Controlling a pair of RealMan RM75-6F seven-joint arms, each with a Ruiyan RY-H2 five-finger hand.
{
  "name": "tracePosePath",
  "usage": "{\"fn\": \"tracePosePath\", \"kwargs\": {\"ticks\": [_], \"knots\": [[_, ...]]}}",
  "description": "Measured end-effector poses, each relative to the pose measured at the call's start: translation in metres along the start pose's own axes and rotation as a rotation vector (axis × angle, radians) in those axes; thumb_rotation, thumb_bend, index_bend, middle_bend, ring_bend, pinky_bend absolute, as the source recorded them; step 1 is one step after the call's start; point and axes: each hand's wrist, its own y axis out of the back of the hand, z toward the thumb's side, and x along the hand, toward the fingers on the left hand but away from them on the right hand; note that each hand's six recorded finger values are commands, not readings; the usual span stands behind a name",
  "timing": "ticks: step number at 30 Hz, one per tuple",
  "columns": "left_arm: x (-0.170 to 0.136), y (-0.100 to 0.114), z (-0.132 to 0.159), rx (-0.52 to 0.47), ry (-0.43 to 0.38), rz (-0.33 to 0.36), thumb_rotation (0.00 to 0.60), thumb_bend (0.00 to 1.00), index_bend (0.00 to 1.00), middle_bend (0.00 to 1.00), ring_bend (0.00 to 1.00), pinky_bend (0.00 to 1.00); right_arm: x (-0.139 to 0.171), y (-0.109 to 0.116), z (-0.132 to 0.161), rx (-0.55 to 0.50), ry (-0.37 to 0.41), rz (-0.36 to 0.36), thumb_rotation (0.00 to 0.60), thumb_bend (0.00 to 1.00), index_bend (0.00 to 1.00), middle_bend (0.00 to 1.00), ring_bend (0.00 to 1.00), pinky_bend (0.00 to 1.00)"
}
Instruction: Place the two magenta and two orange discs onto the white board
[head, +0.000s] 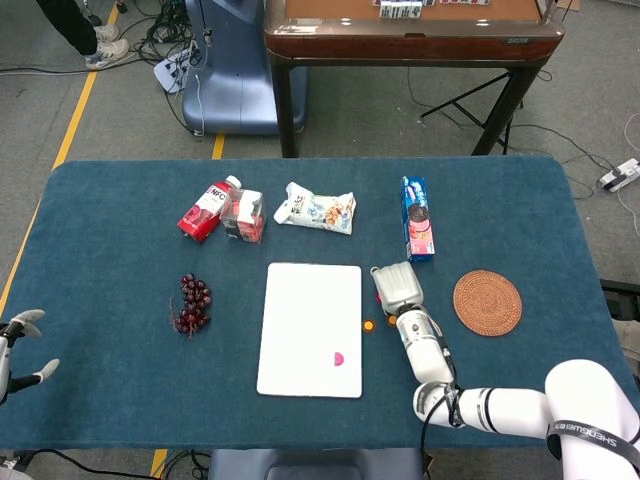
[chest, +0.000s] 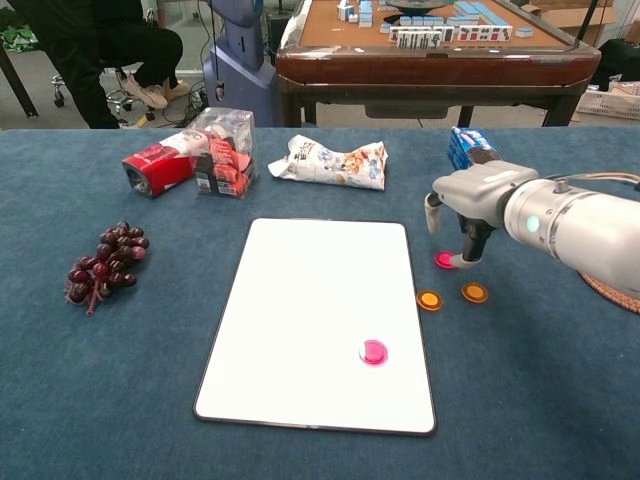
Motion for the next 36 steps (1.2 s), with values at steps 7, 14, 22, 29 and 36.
{"fn": "tracePosePath", "kwargs": {"ticks": [7, 14, 22, 29, 36], "knots": [[0.000, 0.000, 0.000, -0.001, 0.001, -0.002, 0.600, 0.03, 0.35, 0.47, 0.40, 0.54, -0.004, -0.006, -0.001, -0.001, -0.009, 0.020, 0.600, 0.26, 0.35, 1.00, 1.00, 1.00], [0.000, 0.000, -0.001, -0.006, 0.002, -0.004, 0.600, 0.03, 0.35, 0.47, 0.40, 0.54, -0.004, -0.008, 0.000, -0.001, -0.006, 0.021, 0.600, 0.25, 0.37, 1.00, 1.00, 1.00], [0.000, 0.000, -0.001, -0.007, 0.002, -0.004, 0.600, 0.03, 0.35, 0.47, 0.40, 0.54, -0.006, -0.010, -0.001, 0.001, -0.011, 0.026, 0.600, 0.26, 0.38, 1.00, 1.00, 1.00], [0.000, 0.000, -0.001, -0.005, 0.002, -0.004, 0.600, 0.03, 0.35, 0.47, 0.40, 0.54, -0.007, -0.012, 0.000, 0.001, -0.012, 0.034, 0.600, 0.25, 0.39, 1.00, 1.00, 1.00], [0.000, 0.000, -0.001, -0.005, 0.002, -0.005, 0.600, 0.03, 0.35, 0.47, 0.40, 0.54, -0.008, -0.014, 0.000, 0.003, -0.013, 0.032, 0.600, 0.25, 0.40, 1.00, 1.00, 1.00]]}}
